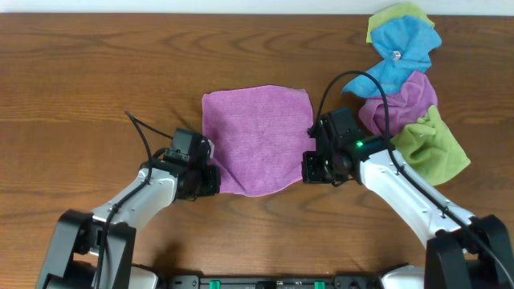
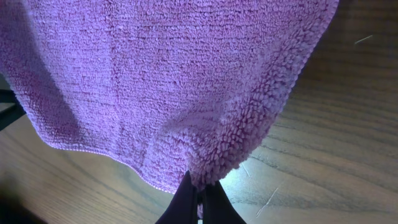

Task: Fold the cloth
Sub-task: 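Raise both grippers and fold the near edge forward over the far edge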

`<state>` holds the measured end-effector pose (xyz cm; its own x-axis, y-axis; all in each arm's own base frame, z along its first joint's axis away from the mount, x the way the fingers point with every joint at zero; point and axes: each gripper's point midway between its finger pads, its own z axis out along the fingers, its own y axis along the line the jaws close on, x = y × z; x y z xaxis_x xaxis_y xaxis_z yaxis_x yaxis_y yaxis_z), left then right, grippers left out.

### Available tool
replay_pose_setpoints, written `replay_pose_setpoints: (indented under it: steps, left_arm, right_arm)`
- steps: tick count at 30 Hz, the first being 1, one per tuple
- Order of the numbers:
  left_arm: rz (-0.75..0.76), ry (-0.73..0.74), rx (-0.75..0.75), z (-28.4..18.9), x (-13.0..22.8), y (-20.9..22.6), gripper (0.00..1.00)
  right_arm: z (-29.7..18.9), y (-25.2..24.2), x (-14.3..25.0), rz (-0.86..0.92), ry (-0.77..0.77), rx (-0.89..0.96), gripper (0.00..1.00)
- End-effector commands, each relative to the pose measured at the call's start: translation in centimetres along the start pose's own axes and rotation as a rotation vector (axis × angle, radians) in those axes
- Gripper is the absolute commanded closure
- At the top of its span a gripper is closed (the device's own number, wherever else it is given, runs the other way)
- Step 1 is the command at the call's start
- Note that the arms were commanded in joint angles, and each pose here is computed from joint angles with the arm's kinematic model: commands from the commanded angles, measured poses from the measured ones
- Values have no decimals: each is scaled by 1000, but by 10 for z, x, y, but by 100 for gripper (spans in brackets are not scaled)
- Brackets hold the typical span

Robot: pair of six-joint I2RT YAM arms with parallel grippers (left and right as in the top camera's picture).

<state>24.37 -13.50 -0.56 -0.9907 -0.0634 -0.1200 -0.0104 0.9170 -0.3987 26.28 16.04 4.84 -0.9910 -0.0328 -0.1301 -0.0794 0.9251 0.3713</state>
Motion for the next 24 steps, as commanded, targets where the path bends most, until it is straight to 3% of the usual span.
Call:
replay_pose_setpoints:
  steps: [1,7,13,24]
  left_arm:
    - [-33,107,-39,14,32,16,94]
    - [-9,68,-24,-11,7,-3,94]
    - [53,-150,-19,-65,-53,-34,94]
    - [-18,-335,-28,-86,-104,-28,95]
  right_arm:
    - [-4,2,-4,-7,-14,-4,99]
    - [-4,0,-11,-13,-43,9,99]
    - [-14,11,-28,-27,-94,-10,99]
    - [-27,19,-77,11,-294,-21,99]
